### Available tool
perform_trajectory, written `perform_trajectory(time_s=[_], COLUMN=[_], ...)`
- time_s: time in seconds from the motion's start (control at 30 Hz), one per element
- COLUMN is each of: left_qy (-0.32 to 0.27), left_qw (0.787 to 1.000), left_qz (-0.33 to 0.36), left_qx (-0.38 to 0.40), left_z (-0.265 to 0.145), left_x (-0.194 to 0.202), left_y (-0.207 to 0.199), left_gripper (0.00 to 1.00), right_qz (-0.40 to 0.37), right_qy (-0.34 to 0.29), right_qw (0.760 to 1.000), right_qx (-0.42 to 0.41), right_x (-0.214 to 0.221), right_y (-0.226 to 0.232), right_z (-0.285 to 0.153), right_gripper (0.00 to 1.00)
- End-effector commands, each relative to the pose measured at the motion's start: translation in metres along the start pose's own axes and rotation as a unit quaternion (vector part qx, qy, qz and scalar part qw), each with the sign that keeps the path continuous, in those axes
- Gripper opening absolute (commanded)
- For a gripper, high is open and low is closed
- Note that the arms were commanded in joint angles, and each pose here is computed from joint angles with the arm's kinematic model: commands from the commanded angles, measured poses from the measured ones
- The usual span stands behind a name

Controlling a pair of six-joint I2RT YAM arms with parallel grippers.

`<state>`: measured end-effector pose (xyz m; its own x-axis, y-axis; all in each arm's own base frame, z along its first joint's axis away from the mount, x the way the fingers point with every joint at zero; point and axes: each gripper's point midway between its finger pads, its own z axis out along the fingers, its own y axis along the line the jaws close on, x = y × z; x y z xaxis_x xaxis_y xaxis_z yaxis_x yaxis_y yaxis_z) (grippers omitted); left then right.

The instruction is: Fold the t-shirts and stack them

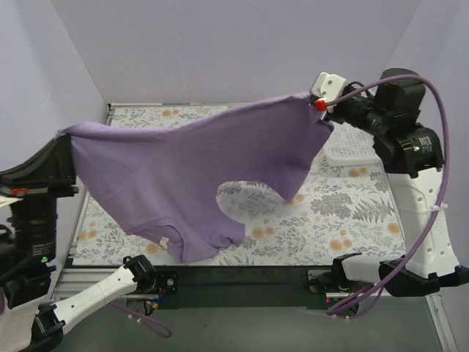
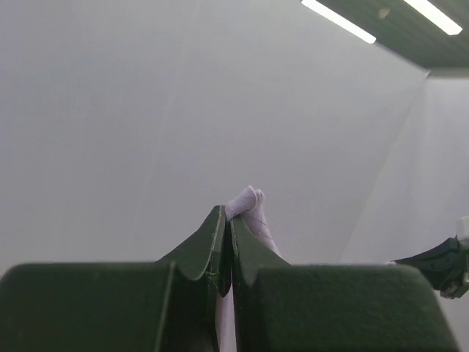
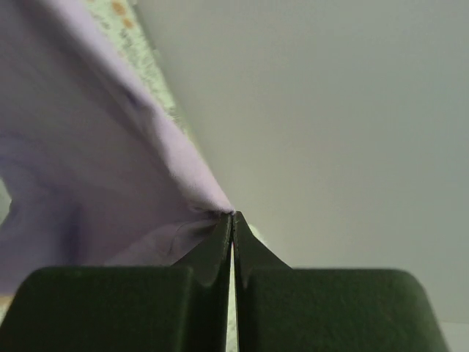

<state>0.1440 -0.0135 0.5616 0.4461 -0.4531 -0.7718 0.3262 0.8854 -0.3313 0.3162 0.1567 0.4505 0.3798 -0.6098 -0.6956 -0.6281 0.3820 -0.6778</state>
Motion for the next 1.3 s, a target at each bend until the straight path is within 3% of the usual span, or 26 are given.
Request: perform_trajectory(time_s=[0.0, 0.27, 0.37, 0.53, 0.63, 0.73, 0.77, 0.8, 0.87, 0.9, 0.97, 1.03, 1.07, 1.1, 1.17, 1.27], left_qy=[-0.078, -0.100, -0.101, -0.096, -0.081, -0.038, -0.048, -0.019, -0.041, -0.023, -0.027, -0.002, 0.058, 0.073, 0.117, 0.146], left_qw=[0.996, 0.982, 0.980, 0.986, 0.995, 0.997, 0.996, 0.995, 0.990, 0.988, 0.987, 0.982, 0.978, 0.979, 0.970, 0.958], left_qz=[-0.012, -0.031, -0.033, -0.014, 0.014, 0.066, 0.062, 0.090, 0.099, 0.124, 0.120, 0.126, 0.138, 0.089, 0.076, 0.020], left_qx=[0.048, 0.155, 0.168, 0.136, 0.059, -0.027, -0.045, -0.049, -0.088, -0.093, -0.104, -0.138, -0.143, -0.167, -0.201, -0.246], left_z=[-0.004, -0.002, 0.005, 0.018, 0.033, 0.045, 0.047, 0.047, 0.046, 0.045, 0.049, 0.069, 0.074, 0.090, 0.098, 0.116], left_x=[-0.063, -0.092, -0.095, -0.088, -0.055, 0.012, 0.018, 0.059, 0.069, 0.101, 0.120, 0.156, 0.193, 0.218, 0.266, 0.296], left_y=[-0.011, -0.056, -0.066, -0.061, -0.039, -0.016, -0.013, -0.015, -0.003, -0.002, 0.001, 0.027, 0.045, 0.082, 0.129, 0.187], left_gripper=[0.00, 0.00, 0.00, 0.00, 0.00, 0.00, 0.00, 0.00, 0.00, 0.00, 0.00, 0.00, 0.00, 0.00, 0.00, 0.00], right_qz=[-0.046, -0.075, -0.071, -0.050, -0.019, 0.017, 0.037, 0.051, 0.085, 0.115, 0.138, 0.176, 0.188, 0.189, 0.219, 0.241], right_qy=[-0.031, -0.094, -0.098, -0.081, -0.057, -0.029, -0.024, -0.020, -0.012, -0.001, 0.005, 0.031, 0.038, 0.032, 0.055, 0.072], right_qw=[0.995, 0.969, 0.966, 0.974, 0.983, 0.990, 0.992, 0.993, 0.995, 0.993, 0.990, 0.984, 0.982, 0.981, 0.974, 0.966], right_qx=[0.082, 0.218, 0.230, 0.204, 0.173, 0.134, 0.121, 0.107, 0.060, 0.039, 0.020, 0.010, 0.008, 0.018, 0.018, 0.054], right_x=[-0.045, -0.116, -0.119, -0.097, -0.064, -0.021, -0.010, 0.000, 0.027, 0.045, 0.061, 0.091, 0.100, 0.101, 0.128, 0.155], right_y=[-0.044, -0.092, -0.095, -0.090, -0.082, -0.067, -0.061, -0.055, -0.035, -0.026, -0.014, -0.005, -0.003, -0.010, -0.006, -0.021], right_z=[-0.046, -0.130, -0.137, -0.110, -0.071, -0.025, -0.013, -0.001, 0.036, 0.058, 0.086, 0.120, 0.132, 0.142, 0.173, 0.209], right_gripper=[0.01, 0.01, 0.01, 0.01, 0.01, 0.01, 0.01, 0.01, 0.01, 0.01, 0.01, 0.01, 0.01, 0.01, 0.01, 0.01])
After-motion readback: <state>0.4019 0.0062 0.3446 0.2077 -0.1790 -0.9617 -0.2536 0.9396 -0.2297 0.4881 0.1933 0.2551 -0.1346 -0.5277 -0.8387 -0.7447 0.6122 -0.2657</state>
